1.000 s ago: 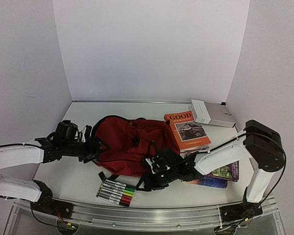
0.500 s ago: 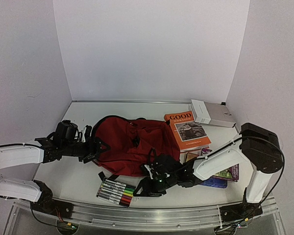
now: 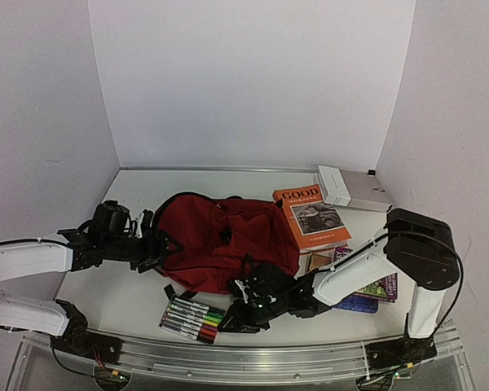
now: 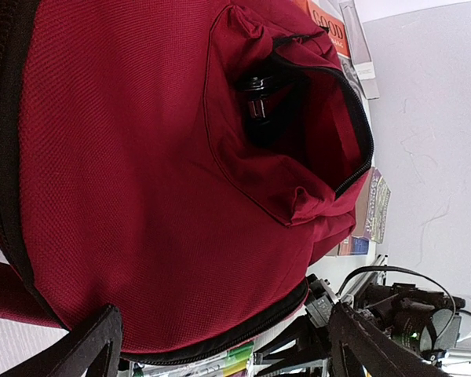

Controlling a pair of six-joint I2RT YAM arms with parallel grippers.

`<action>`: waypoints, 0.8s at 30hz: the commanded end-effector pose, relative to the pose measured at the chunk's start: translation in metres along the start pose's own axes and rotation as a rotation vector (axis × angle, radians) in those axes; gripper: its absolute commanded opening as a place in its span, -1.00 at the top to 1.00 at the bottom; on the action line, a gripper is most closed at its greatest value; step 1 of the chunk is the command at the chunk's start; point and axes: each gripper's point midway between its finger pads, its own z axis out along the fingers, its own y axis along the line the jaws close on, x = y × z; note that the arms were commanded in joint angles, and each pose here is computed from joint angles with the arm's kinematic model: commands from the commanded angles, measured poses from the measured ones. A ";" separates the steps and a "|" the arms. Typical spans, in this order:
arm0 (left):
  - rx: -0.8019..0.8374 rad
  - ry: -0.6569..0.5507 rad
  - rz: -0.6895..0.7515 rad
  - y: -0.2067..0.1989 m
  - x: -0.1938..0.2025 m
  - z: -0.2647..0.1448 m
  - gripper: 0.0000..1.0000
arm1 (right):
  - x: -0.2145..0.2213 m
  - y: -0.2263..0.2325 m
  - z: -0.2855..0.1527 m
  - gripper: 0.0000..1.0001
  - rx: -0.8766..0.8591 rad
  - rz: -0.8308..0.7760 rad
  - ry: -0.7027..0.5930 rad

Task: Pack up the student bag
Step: Pick up the stationery from the center of the board.

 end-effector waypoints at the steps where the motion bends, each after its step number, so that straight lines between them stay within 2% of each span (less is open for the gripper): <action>1: 0.009 -0.016 0.033 -0.008 -0.006 -0.007 -0.83 | -0.012 0.022 0.004 0.69 -0.079 0.019 -0.044; 4: 0.013 -0.016 0.064 -0.012 -0.007 -0.010 -0.83 | -0.017 0.036 -0.006 0.94 -0.117 0.018 -0.069; 6: 0.021 -0.017 0.095 -0.018 -0.009 -0.013 -0.83 | -0.020 0.047 -0.017 1.00 -0.138 0.004 -0.095; 15: 0.080 -0.049 0.294 -0.061 -0.028 -0.038 -0.84 | -0.028 0.107 -0.083 1.00 -0.177 -0.200 -0.181; 20: 0.152 -0.083 0.413 -0.089 -0.035 -0.054 -0.86 | -0.045 0.152 -0.129 1.00 -0.176 -0.299 -0.279; 24: 0.242 -0.087 0.514 -0.118 -0.037 -0.067 -0.90 | -0.069 0.182 -0.163 1.00 -0.145 -0.343 -0.405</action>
